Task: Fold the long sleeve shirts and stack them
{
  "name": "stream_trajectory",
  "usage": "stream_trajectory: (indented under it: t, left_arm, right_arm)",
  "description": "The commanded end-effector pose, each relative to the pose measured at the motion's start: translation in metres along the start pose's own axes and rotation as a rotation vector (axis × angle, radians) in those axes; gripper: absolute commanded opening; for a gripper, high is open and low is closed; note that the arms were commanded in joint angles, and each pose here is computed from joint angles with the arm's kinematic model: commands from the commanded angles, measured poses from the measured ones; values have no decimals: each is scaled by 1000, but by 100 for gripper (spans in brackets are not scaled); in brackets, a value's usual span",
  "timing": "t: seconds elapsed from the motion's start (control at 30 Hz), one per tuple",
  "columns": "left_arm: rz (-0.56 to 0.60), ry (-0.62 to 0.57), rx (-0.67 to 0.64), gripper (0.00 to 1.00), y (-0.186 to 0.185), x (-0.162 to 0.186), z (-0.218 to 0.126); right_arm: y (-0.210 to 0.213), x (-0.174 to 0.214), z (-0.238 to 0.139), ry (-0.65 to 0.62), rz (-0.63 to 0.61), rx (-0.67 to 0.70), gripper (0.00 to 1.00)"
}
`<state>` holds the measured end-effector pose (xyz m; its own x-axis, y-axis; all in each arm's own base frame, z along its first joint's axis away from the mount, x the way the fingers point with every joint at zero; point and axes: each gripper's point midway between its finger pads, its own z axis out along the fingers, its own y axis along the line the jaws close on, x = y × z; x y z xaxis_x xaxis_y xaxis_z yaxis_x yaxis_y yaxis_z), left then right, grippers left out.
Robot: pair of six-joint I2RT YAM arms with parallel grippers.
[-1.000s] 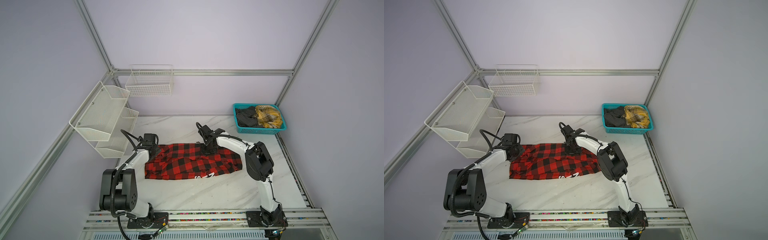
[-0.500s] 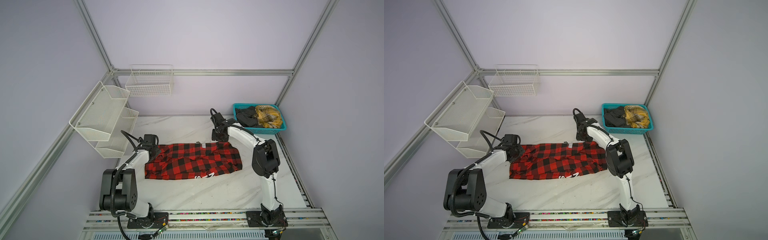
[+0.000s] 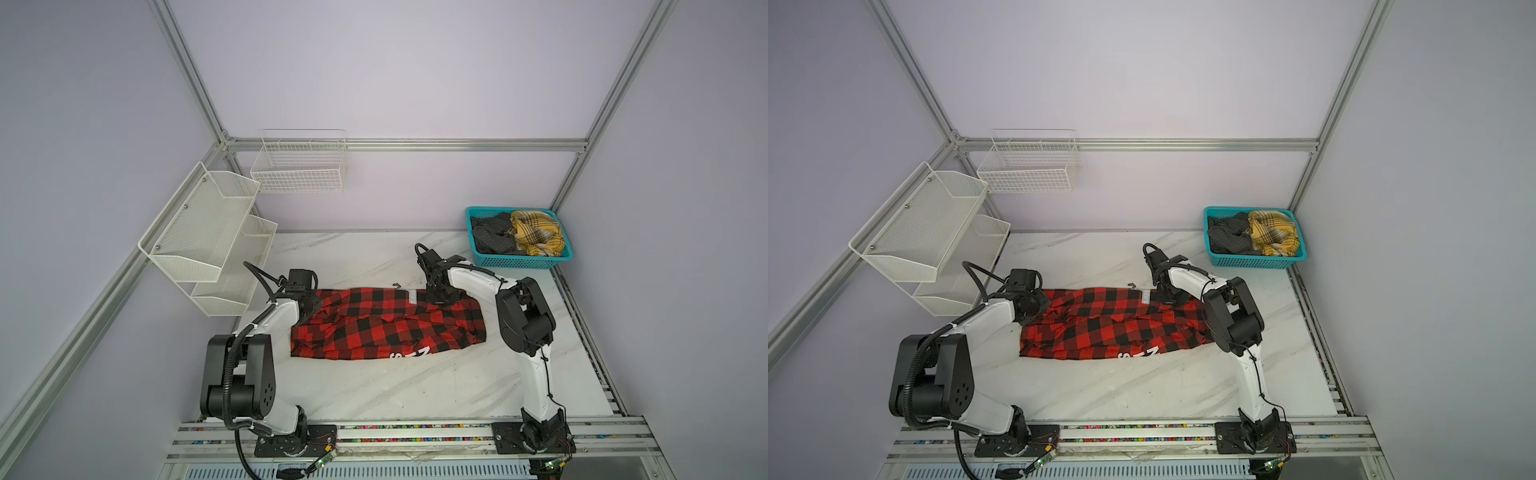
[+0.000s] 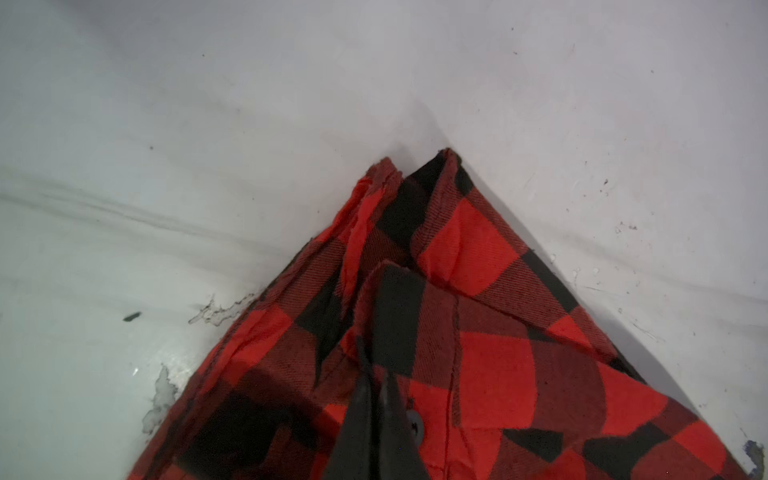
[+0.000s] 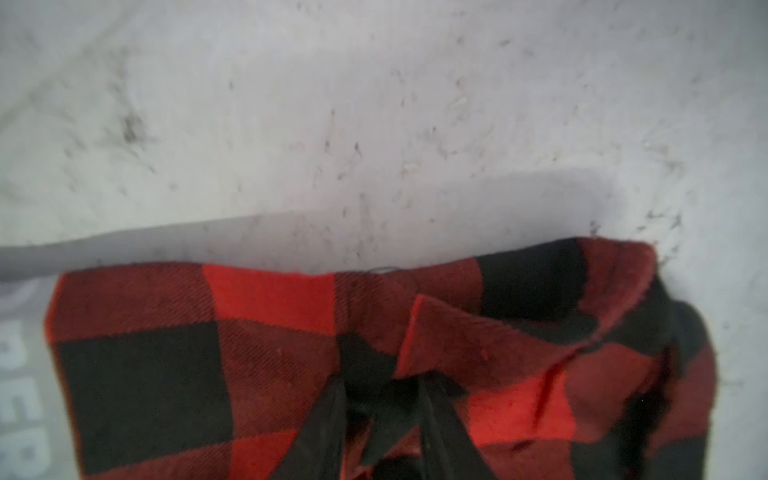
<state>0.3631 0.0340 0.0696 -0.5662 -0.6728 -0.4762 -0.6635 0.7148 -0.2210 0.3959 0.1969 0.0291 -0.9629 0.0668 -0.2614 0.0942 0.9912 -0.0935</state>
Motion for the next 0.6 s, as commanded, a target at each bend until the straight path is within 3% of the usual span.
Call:
stream_trajectory:
  t: [0.0,0.1,0.27,0.33,0.4,0.57]
  left_arm:
    - [2,0,-13,0,2,0,2]
    - [9,-2,-25,0,4,0,2]
    - [27,33,-62,3,8,6,10]
    - [35,52,-81,32,8,6,11]
    - [29,48,-87,50,6,0,6]
    - [35,-60,10,61,-24,-32,-40]
  right_arm:
    - [-24,24,2,33,14,72,23]
    - [-25,26,-2,20,25,52,23]
    - [-17,17,-5,16,11,27,38]
    - [-9,6,-27,-28,-2,-25,45]
    - [-4,-2,-54,-73,-26,-56,51]
    - [4,25,-100,-83,-131,-60,52]
